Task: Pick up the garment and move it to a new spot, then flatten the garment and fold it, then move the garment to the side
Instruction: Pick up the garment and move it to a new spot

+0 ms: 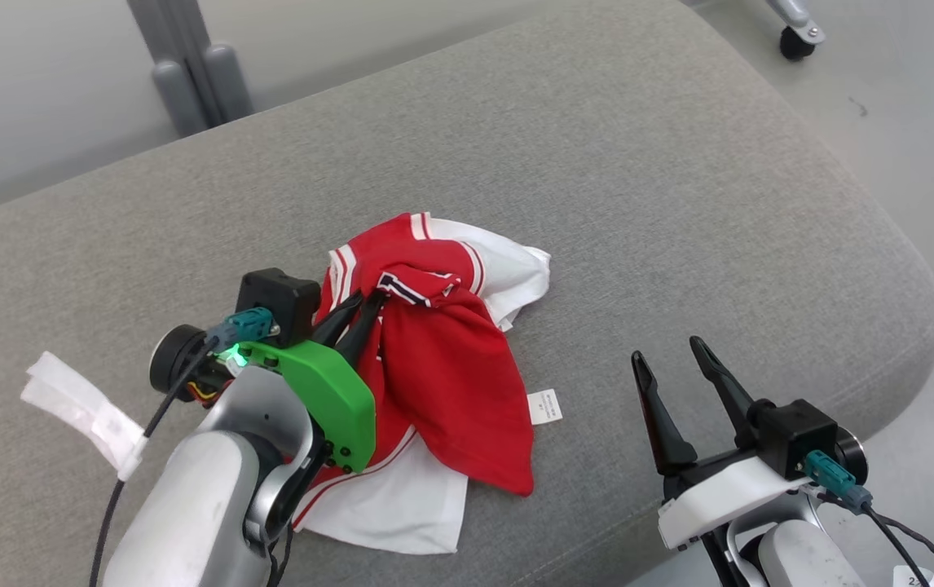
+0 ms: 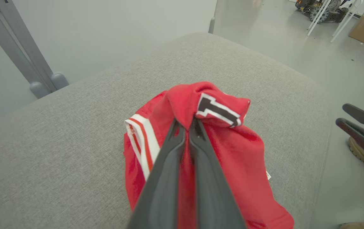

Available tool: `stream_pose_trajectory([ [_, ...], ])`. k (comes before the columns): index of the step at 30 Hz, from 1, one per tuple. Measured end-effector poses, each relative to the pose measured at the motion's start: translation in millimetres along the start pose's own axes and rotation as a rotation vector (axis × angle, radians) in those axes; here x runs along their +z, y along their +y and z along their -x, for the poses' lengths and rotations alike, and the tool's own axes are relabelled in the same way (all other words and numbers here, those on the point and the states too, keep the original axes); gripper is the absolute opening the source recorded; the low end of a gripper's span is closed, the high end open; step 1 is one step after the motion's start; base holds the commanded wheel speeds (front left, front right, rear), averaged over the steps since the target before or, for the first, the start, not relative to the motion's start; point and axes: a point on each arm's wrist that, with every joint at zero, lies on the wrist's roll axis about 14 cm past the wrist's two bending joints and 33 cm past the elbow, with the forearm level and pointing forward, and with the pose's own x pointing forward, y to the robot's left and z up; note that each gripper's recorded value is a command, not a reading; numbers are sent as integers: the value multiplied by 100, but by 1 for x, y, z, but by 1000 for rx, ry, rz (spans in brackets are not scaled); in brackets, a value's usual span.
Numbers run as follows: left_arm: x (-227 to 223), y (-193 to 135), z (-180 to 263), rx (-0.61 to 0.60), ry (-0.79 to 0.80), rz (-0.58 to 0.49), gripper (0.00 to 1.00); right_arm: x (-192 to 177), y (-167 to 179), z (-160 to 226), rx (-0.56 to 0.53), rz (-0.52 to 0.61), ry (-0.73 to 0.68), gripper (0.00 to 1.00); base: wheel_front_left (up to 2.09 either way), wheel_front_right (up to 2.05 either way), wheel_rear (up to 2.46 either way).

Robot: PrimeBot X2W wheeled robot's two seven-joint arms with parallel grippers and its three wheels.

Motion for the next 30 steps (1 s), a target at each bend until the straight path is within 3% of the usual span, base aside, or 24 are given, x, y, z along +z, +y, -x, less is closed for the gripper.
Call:
stream_pose_trajectory([
  [6,-43,10,-35,40,59,-26,0,-1,-14,12,-52,3,8,100,0,0,0],
  [7,-48,12,-37,52,59,-31,4,-1,-15,13,-56,4,9,100,0,0,0],
  [8,-51,14,-39,58,58,-49,21,-2,-16,13,-59,4,10,100,0,0,0],
  [9,-52,16,-41,66,43,-41,48,-1,-18,13,-63,6,10,100,0,0,0],
  [10,-52,17,-42,73,34,-39,82,-1,-18,13,-64,9,10,100,0,0,0],
  [11,-53,19,-42,83,22,-48,100,-1,-18,12,-62,11,10,100,0,0,0],
  [20,-22,39,-15,218,-218,6,100,0,-6,2,-10,48,0,100,0,0,0],
  [27,-27,46,41,353,-313,48,100,8,6,-5,37,74,-29,100,0,0,0],
  [30,-44,57,74,464,-315,110,100,11,16,-9,68,77,-44,100,0,0,0],
])
